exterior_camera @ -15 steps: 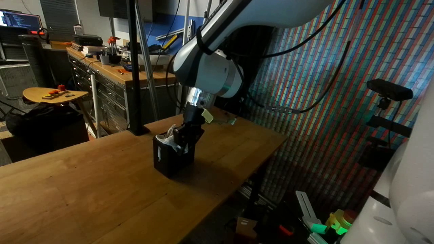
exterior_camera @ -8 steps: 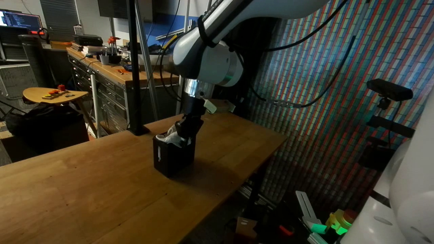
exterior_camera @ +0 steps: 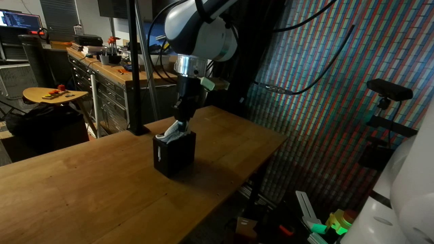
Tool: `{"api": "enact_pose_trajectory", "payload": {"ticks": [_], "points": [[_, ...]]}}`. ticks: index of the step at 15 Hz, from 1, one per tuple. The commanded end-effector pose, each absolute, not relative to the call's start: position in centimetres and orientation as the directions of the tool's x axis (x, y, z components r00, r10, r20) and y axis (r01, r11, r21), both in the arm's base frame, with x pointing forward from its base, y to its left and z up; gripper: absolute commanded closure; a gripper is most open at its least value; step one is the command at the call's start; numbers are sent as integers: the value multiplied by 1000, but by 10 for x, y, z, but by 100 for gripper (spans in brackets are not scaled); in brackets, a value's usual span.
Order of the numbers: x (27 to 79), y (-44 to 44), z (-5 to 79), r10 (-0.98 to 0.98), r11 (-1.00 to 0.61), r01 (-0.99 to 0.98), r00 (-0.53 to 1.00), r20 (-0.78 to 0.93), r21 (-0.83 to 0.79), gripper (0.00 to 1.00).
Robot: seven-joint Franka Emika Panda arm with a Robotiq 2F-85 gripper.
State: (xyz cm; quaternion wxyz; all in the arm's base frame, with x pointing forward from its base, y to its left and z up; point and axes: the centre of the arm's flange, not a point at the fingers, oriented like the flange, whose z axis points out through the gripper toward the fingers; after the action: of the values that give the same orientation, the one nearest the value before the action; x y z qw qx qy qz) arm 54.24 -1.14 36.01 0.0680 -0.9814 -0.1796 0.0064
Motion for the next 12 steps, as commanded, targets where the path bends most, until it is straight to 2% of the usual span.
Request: {"api": "enact_pose_trajectory", "payload": {"ticks": [1,12], "points": [[550,-4,369,381,-918,380,924,16,-115,88],[568,-1,376,414,-910,415,910,22,-11,89]]}}
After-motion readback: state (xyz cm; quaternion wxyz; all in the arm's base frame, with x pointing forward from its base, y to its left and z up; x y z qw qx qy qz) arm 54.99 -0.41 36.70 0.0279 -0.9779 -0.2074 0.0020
